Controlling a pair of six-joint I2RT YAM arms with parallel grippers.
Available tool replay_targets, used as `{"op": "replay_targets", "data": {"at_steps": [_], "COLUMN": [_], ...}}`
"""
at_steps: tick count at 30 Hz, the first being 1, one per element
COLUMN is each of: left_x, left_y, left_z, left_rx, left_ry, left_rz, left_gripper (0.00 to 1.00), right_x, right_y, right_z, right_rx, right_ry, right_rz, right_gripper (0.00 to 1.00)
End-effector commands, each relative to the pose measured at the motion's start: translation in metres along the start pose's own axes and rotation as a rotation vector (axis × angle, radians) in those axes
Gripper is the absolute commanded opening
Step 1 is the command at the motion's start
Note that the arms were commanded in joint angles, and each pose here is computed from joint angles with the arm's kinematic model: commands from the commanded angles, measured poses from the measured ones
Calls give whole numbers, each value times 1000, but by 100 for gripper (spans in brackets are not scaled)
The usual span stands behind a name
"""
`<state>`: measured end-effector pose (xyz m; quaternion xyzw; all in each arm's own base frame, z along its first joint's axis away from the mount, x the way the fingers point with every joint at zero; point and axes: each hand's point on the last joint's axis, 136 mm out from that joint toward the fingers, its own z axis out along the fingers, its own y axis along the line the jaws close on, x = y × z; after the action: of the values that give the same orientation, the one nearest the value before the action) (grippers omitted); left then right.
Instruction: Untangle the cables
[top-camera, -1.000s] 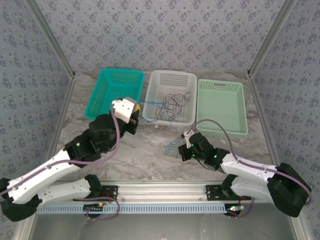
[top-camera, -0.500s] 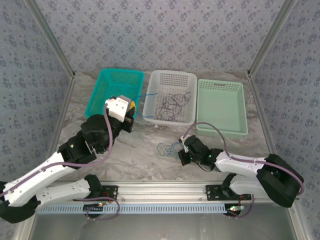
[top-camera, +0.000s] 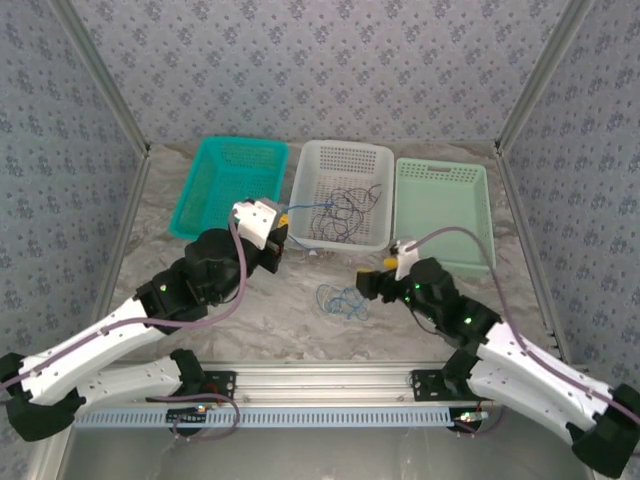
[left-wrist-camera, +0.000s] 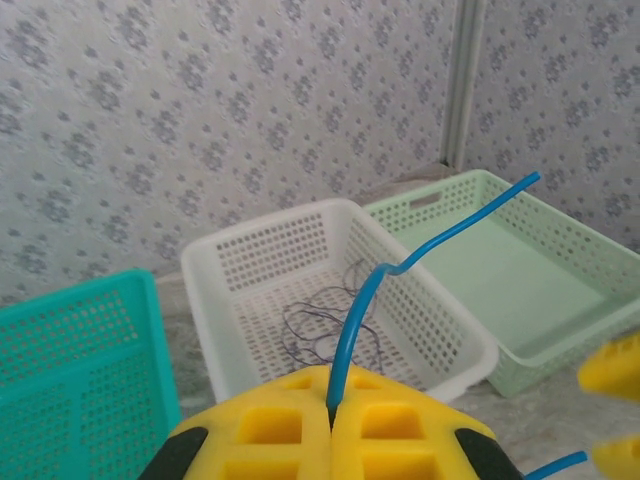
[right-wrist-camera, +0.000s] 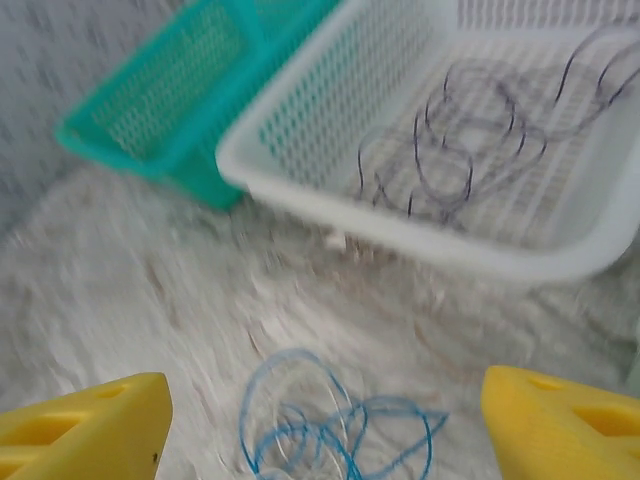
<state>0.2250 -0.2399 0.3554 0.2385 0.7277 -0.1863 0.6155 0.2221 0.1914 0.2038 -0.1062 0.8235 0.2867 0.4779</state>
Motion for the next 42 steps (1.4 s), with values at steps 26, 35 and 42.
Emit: {"op": "replay_targets", "data": {"at_steps": [26,35,42], "left_x": [38,36,52], "left_y": [-55,-69,-96], "left_z": [70,75,80], "left_rx": [147,202,275], "left_ry": [82,70,125], "left_rz": [-144,-180,-161], "left_gripper": [3,3,2], "right_x": [-112,-119,-132], "right_y": [44,38,27], "right_z": [15,30,27], "right_rx": [-295,-264,-206], "right_ry": [-255,-275,-322], "right_rz": [453,485,469], "right_gripper": [70,48,0]}}
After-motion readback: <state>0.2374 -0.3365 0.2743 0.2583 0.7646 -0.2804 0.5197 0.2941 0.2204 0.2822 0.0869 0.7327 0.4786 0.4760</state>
